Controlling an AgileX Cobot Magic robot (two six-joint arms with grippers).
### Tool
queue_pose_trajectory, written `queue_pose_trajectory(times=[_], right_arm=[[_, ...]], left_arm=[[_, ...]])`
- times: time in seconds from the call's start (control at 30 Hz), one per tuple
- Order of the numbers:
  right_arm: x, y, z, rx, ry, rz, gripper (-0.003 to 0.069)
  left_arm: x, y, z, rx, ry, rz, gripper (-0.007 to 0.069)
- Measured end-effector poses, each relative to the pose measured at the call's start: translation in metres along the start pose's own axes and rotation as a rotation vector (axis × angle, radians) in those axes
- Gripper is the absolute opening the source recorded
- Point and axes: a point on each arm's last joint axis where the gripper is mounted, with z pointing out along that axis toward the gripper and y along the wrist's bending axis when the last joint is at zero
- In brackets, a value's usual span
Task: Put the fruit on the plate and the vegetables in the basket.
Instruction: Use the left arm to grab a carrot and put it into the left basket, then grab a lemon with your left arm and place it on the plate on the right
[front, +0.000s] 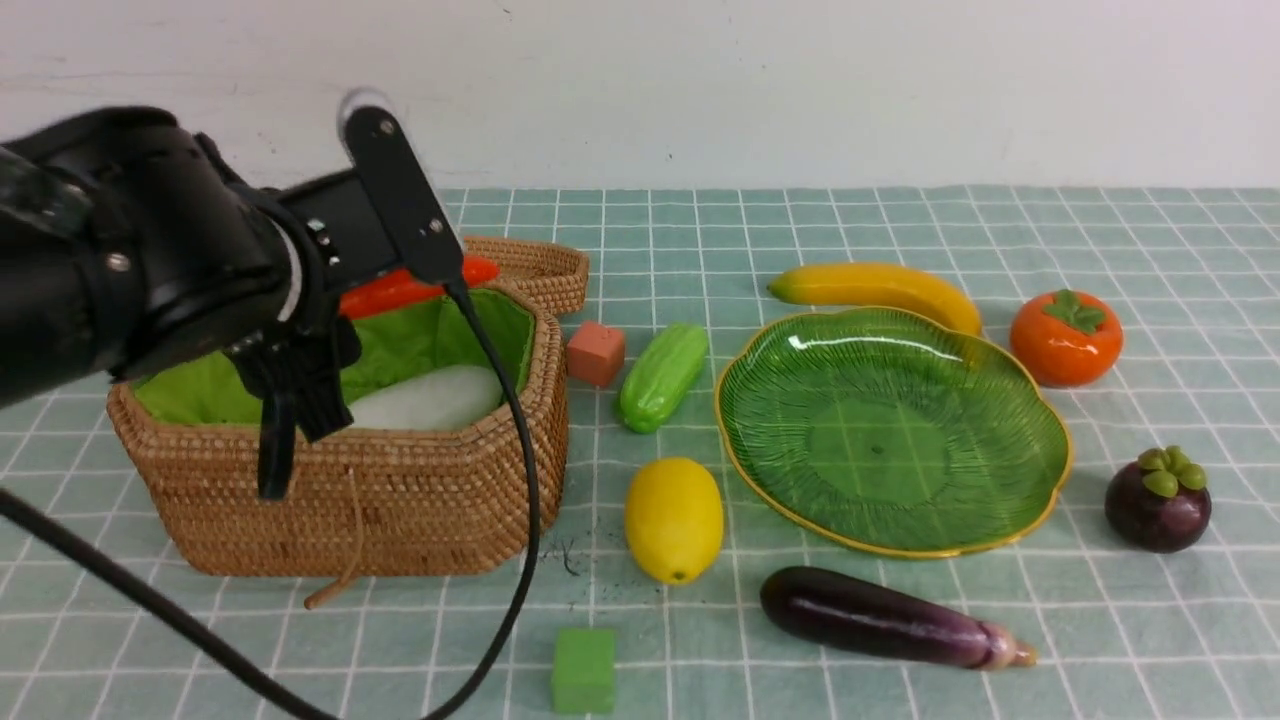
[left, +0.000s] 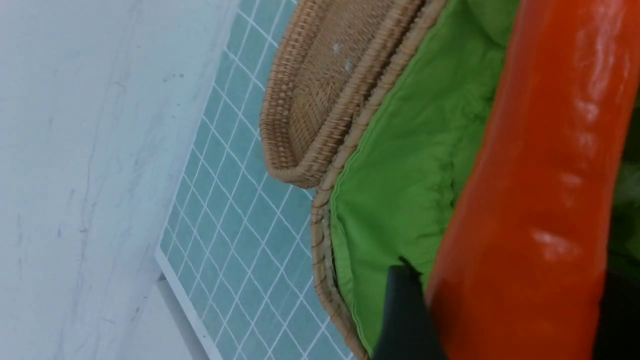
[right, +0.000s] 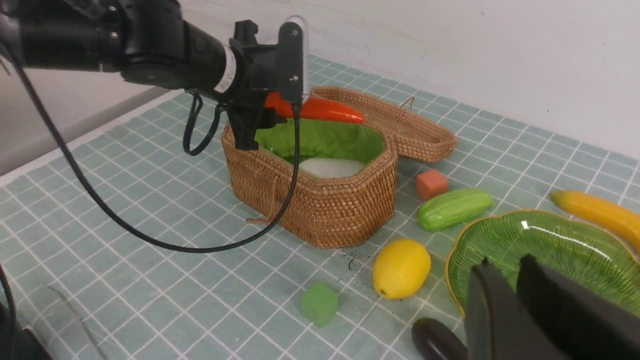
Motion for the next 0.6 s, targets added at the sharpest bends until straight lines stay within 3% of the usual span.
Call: queue_pose_trajectory(times=[0.13, 0.27, 0.3, 0.4, 0.47, 0.5, 0.57, 0.6], right_arm=[[0.001, 0.000, 0.000, -0.003, 0.013, 0.000, 0.0087], [0.002, 0.000, 0.000, -0.005, 0.020, 0.000, 0.0087], [0.003, 0.001, 0.000, -0.009, 0.031, 0.000, 0.0087], [0.004, 0.003, -0.003, -0.017, 0.063, -0.005, 0.0087], [0.003, 0.003, -0.006, -0.019, 0.073, -0.008, 0.0087], [0.003, 0.004, -0.009, -0.018, 0.087, -0.010, 0.0087], [0.002, 0.005, -0.015, -0.010, 0.110, -0.005, 0.0088], [0.002, 0.005, -0.016, -0.007, 0.124, -0.001, 0.0088]], left_arm=[[0.001, 0.000, 0.001, -0.005, 0.015, 0.012, 0.0592], [0.003, 0.002, -0.003, 0.001, 0.020, -0.038, 0.0640], [0.005, 0.002, -0.008, 0.017, 0.019, -0.120, 0.0629], [0.006, -0.001, -0.026, 0.099, 0.006, -0.393, 0.0515], [0.005, -0.005, -0.034, 0.144, 0.003, -0.477, 0.0446], [0.001, -0.013, -0.045, 0.223, -0.001, -0.569, 0.0308], [-0.008, -0.029, -0.060, 0.354, -0.001, -0.653, 0.0118], [-0.012, -0.036, -0.064, 0.408, 0.000, -0.674, 0.0059]])
